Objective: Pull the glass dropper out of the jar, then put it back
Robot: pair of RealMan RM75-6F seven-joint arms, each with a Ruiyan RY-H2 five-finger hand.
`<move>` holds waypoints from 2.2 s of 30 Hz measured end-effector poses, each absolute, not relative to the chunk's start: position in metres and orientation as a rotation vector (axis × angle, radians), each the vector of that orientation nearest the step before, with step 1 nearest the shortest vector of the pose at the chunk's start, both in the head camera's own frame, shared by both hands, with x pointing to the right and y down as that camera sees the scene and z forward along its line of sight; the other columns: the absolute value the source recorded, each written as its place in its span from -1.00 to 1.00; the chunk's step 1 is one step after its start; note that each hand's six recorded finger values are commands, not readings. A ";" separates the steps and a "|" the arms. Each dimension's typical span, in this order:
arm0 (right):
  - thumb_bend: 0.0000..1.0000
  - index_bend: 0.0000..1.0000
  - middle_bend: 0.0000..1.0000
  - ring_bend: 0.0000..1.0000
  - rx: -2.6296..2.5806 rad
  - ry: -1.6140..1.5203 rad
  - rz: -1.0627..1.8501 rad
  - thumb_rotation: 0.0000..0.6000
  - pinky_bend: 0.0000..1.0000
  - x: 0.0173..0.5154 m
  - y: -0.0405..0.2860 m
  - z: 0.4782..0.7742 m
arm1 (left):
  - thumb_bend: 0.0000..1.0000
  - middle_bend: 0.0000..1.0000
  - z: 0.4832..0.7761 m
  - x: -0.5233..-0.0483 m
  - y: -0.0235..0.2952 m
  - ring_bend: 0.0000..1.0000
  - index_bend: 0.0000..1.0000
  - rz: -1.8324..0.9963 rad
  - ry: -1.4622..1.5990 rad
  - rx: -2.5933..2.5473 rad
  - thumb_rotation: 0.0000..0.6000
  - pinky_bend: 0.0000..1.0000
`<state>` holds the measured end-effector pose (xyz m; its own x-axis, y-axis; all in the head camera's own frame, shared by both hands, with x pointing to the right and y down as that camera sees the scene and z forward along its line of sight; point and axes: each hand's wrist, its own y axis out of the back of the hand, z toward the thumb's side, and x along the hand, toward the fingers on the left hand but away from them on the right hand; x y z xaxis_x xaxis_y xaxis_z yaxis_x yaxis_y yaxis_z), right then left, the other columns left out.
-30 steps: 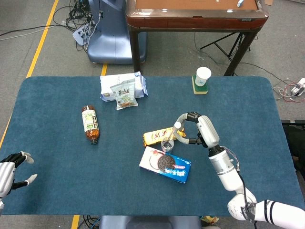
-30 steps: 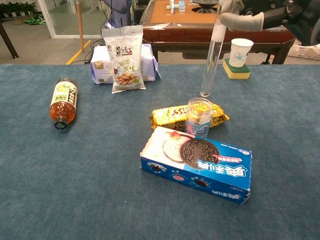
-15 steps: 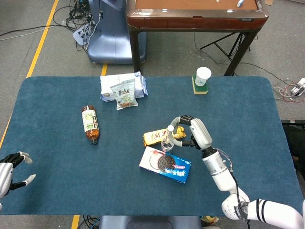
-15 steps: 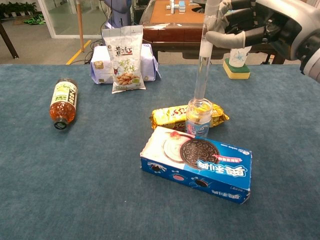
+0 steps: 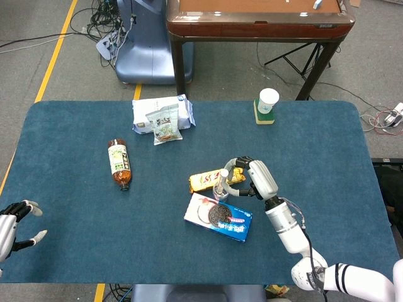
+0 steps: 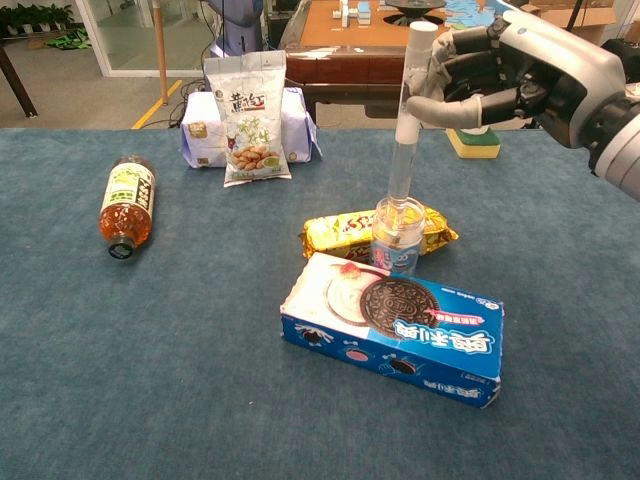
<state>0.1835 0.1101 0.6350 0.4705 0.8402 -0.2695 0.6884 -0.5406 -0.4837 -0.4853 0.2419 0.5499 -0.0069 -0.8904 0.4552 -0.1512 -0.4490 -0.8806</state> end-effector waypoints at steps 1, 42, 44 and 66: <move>0.08 0.47 0.26 -0.11 -2.412 -1.295 0.701 1.00 -0.30 0.184 0.111 0.636 | -0.66 -0.30 0.550 -0.485 0.242 -0.39 -0.10 -1.511 1.091 -1.647 1.00 -0.12; 0.08 0.47 0.22 -0.12 -2.379 -1.148 0.840 1.00 -0.30 0.181 0.130 0.680 | -0.66 -0.30 0.547 -0.487 0.242 -0.39 -0.10 -1.512 1.103 -1.641 1.00 -0.12; 0.08 0.47 0.21 -0.13 -2.379 -1.143 0.845 1.00 -0.30 0.181 0.130 0.681 | -0.66 -0.30 0.547 -0.487 0.242 -0.39 -0.10 -1.512 1.103 -1.641 1.00 -0.12; -0.39 0.47 0.08 -0.25 -2.394 -1.131 0.849 1.00 -0.30 0.182 0.132 0.683 | -0.66 -0.30 0.546 -0.488 0.242 -0.39 -0.10 -1.510 1.105 -1.640 1.00 -0.12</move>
